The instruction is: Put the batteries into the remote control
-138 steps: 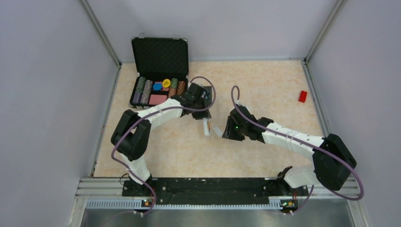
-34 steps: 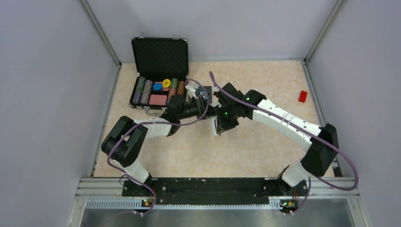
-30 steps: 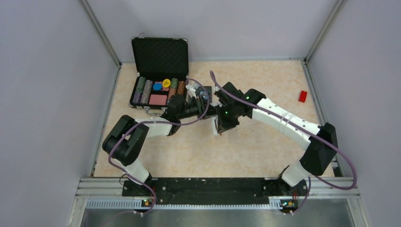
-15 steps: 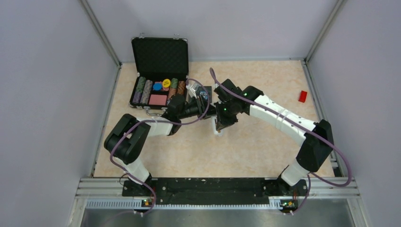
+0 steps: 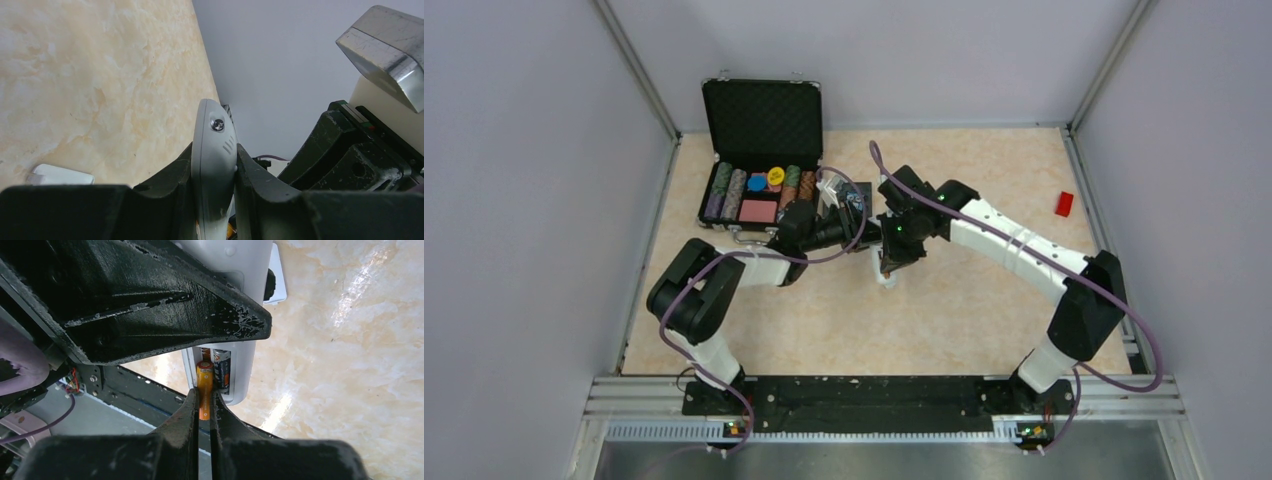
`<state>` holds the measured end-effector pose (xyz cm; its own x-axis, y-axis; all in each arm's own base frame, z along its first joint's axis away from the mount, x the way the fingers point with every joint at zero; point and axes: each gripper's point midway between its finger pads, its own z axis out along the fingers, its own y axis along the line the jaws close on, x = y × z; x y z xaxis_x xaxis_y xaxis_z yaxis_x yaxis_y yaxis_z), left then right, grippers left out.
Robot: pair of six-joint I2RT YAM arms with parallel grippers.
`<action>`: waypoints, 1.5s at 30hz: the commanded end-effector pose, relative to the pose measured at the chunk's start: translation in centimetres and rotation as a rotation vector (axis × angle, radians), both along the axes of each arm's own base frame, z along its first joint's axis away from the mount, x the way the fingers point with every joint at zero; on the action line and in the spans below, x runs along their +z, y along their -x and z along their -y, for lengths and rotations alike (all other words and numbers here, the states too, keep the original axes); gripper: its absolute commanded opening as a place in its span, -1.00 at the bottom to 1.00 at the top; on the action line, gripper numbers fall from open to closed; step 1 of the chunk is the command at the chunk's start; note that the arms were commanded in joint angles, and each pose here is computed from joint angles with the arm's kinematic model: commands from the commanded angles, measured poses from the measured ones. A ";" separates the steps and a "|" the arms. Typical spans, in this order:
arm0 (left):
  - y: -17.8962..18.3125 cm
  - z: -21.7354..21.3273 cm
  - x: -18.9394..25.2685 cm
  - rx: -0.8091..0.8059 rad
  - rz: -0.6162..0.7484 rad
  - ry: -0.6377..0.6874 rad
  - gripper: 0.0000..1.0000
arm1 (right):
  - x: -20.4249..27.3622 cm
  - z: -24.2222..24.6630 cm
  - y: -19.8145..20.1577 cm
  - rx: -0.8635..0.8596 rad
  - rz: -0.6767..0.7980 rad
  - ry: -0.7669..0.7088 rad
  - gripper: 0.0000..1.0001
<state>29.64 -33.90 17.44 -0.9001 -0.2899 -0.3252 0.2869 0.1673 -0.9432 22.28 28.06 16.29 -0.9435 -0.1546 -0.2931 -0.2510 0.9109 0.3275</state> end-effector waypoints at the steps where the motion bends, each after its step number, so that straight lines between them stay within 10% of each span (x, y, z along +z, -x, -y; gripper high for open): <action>1: 0.4 0.7 3.5 -0.049 0.061 0.102 -1.00 | 0.8 -0.5 -3.2 -0.065 0.084 -0.016 -0.92; 18: -0.7 0.6 2.2 0.000 -0.073 0.130 -1.00 | 1.9 -0.4 -2.9 -0.072 0.092 -0.042 -0.24; 37: -1.4 0.2 1.7 0.039 -0.082 0.093 -1.00 | 3.4 1.2 -2.5 -0.095 0.134 -0.047 -0.48; 45: -1.4 0.4 2.5 0.027 -0.116 0.112 -1.00 | 5.5 2.1 -2.1 -0.081 0.245 -0.115 -0.29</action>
